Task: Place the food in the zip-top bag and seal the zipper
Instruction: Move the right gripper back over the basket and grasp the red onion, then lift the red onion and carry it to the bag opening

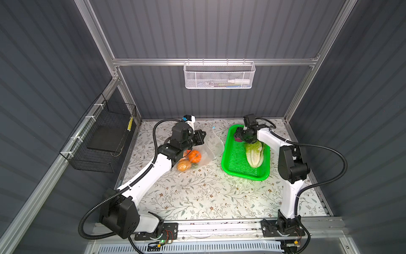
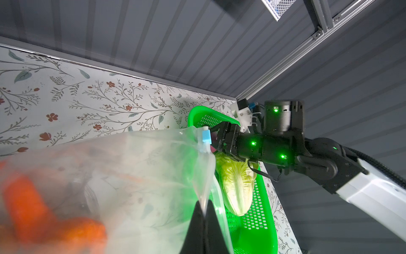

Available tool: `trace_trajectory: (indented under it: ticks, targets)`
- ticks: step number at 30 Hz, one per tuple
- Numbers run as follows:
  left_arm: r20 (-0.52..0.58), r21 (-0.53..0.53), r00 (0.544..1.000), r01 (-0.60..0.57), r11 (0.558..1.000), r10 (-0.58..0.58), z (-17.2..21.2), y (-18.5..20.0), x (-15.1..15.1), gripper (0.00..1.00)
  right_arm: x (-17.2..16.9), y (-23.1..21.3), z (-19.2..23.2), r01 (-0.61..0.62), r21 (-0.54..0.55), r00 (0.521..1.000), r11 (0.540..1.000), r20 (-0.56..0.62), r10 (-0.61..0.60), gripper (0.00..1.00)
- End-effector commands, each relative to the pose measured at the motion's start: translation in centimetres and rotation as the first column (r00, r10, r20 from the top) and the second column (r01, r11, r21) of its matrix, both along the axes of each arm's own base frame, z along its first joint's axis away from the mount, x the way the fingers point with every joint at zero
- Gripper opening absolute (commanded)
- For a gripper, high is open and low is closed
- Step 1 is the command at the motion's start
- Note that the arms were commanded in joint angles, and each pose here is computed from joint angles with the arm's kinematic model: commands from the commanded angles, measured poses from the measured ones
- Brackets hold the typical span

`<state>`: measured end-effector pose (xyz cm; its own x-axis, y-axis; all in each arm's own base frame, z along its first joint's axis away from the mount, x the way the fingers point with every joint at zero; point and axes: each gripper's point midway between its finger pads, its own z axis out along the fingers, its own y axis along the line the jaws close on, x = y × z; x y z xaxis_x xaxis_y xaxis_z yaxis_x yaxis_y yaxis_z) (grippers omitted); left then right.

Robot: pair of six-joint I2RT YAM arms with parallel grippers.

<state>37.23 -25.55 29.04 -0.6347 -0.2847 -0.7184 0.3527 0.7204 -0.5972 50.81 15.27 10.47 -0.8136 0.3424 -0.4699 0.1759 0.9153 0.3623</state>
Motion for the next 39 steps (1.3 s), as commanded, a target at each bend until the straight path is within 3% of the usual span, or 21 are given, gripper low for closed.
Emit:
trace_trajectory:
  ticks: [1,10,14,22,23,28,39]
  targets:
    - [0.029,-0.008,1.000,0.005,1.000,-0.005,1.1,0.0,-0.4,0.00,-0.6,0.2,1.9,-0.025,0.033,0.999,0.999,0.041,0.024,0.64]
    - [0.019,0.001,1.000,0.005,1.000,-0.005,0.5,-0.1,-0.1,0.00,-4.4,1.8,9.8,-0.208,0.065,0.958,0.976,0.215,0.190,0.62]
    - [0.016,-0.012,1.000,0.009,1.000,-0.008,0.6,-0.4,0.1,0.00,-7.1,4.4,12.8,-0.345,0.095,0.909,0.934,0.282,0.307,0.62]
    - [0.004,-0.010,1.000,0.014,1.000,-0.013,0.2,-0.5,0.0,0.00,-12.0,9.3,16.8,-0.523,0.040,0.794,0.851,0.386,0.470,0.62]
    - [0.005,-0.010,1.000,0.013,1.000,-0.013,0.3,-0.4,0.0,0.00,-13.0,10.3,17.4,-0.565,0.054,0.768,0.824,0.401,0.500,0.62]
    - [0.008,-0.016,1.000,0.012,1.000,-0.012,0.5,-0.4,0.0,0.00,-15.2,12.8,18.3,-0.632,0.068,0.710,0.772,0.450,0.542,0.62]
    - [0.009,-0.019,1.000,0.028,0.999,-0.027,0.7,-0.5,-0.5,0.00,-15.2,16.6,15.3,-0.675,0.125,0.704,0.727,0.406,0.583,0.61]
